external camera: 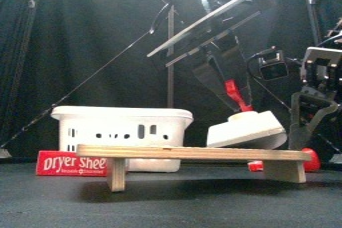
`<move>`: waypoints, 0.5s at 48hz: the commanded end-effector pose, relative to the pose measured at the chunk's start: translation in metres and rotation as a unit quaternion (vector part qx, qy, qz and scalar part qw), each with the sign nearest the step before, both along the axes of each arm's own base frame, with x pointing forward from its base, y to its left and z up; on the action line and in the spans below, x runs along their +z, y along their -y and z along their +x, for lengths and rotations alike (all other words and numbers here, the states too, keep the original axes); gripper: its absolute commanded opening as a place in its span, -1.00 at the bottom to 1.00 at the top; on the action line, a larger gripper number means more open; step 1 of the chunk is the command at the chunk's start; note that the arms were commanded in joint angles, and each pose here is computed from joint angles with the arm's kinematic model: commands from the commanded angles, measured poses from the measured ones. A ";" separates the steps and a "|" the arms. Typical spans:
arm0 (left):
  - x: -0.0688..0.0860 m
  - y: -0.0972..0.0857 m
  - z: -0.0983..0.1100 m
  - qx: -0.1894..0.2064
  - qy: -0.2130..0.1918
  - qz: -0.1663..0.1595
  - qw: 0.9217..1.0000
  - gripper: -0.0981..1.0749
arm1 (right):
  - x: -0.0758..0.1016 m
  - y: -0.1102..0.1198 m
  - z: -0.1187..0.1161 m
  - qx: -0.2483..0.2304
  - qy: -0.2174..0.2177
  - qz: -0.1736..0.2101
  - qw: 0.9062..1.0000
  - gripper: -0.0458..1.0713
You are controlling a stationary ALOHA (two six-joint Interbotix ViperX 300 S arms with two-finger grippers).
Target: Iron backwards
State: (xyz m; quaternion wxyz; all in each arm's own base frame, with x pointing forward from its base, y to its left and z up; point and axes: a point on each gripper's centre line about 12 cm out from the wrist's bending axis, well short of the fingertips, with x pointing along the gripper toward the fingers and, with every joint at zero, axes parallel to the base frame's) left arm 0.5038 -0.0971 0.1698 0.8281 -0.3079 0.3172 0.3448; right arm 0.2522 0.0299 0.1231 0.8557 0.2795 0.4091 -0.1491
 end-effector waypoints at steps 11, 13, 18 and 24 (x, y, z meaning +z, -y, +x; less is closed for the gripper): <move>0.058 0.004 -0.019 0.028 0.019 0.028 0.999 -0.07 | 0.008 -0.001 0.003 0.002 0.015 0.003 1.000 -0.27; 0.063 0.006 -0.025 0.035 0.013 0.036 0.999 -0.07 | 0.008 0.000 0.003 0.001 0.015 0.003 1.000 -0.27; 0.070 0.013 -0.040 0.050 -0.008 0.053 0.997 -0.07 | 0.008 0.000 0.003 0.001 0.015 0.003 1.000 -0.27; 0.071 0.024 -0.056 0.065 -0.037 0.053 0.996 -0.07 | 0.008 -0.001 0.004 0.001 0.016 0.003 1.000 -0.27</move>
